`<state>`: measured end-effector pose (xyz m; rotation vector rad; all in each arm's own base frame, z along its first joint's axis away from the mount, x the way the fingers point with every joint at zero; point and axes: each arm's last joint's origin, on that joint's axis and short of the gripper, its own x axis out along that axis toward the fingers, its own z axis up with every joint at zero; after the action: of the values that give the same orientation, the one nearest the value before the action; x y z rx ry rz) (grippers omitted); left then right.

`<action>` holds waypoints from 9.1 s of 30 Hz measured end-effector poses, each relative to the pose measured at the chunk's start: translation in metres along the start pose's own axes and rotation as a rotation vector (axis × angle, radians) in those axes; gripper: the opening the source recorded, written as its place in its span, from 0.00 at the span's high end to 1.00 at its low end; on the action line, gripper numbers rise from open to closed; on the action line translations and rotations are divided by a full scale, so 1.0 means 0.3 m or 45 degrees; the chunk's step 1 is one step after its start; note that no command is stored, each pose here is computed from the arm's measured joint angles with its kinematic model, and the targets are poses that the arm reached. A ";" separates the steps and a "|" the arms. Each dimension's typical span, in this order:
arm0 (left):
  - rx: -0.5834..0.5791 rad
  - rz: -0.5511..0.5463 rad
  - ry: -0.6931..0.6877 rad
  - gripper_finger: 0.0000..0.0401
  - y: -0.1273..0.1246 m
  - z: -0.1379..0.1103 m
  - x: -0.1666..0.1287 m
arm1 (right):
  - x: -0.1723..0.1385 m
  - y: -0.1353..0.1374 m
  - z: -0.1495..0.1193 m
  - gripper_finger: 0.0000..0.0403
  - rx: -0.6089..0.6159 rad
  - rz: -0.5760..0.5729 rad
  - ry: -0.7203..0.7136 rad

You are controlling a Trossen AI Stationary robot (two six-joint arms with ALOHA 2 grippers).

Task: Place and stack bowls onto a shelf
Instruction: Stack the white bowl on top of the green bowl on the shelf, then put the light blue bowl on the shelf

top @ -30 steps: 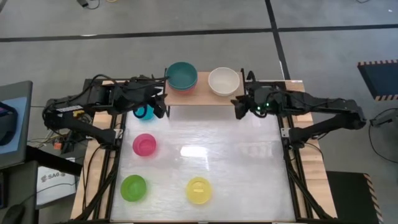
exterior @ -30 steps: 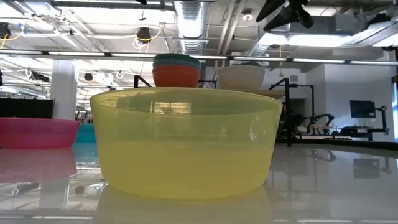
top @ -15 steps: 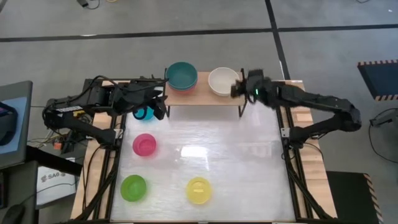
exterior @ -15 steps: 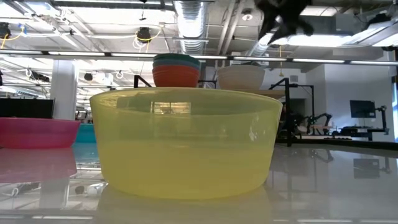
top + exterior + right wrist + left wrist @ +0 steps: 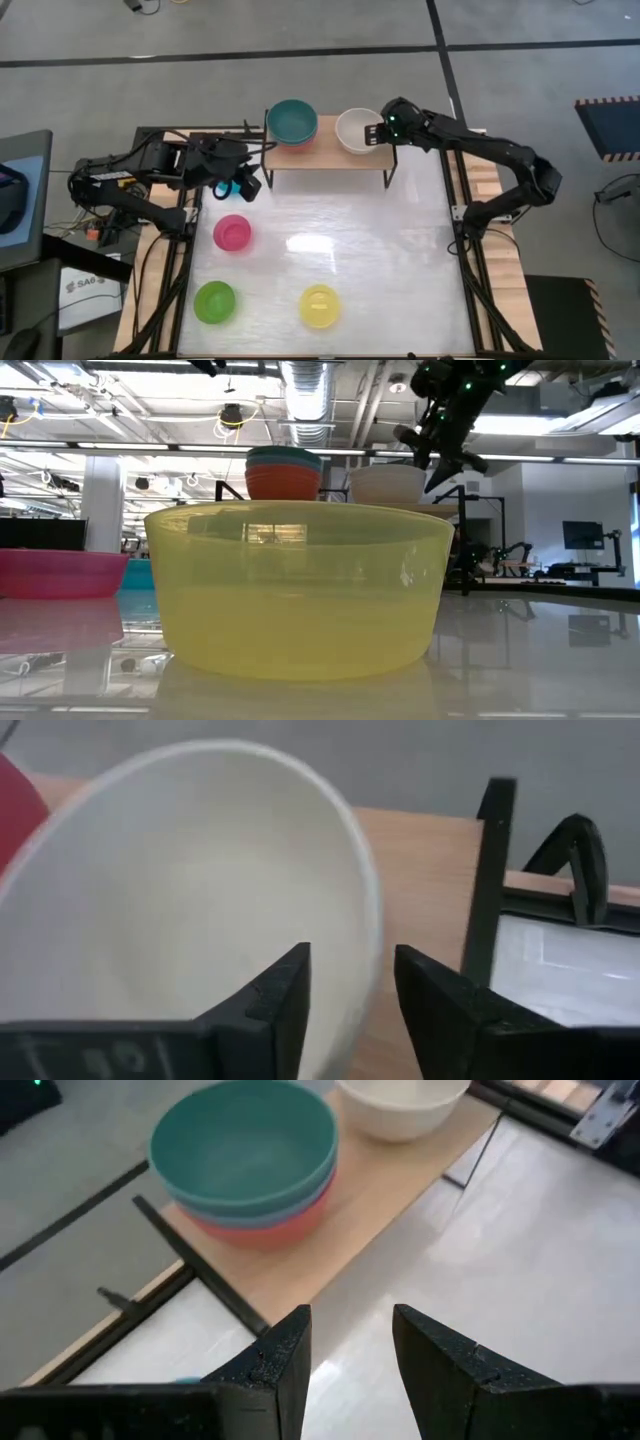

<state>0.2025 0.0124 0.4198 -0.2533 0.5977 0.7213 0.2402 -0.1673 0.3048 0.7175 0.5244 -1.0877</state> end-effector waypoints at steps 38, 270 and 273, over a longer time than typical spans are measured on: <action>0.365 -0.100 -0.509 0.68 -0.199 0.182 0.418 | -0.385 0.300 -0.241 0.93 -0.671 0.096 -0.699; 0.294 -0.011 -0.660 1.00 0.096 0.229 0.070 | -0.529 0.560 -0.190 0.38 -0.716 0.497 -0.980; 0.361 0.091 -0.650 1.00 0.052 0.267 0.116 | -0.534 0.552 -0.178 0.38 -0.707 0.371 -1.019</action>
<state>0.2464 0.0759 0.4634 0.2143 0.2157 0.7253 0.3295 0.0160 0.4244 -0.1495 0.0108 -0.8085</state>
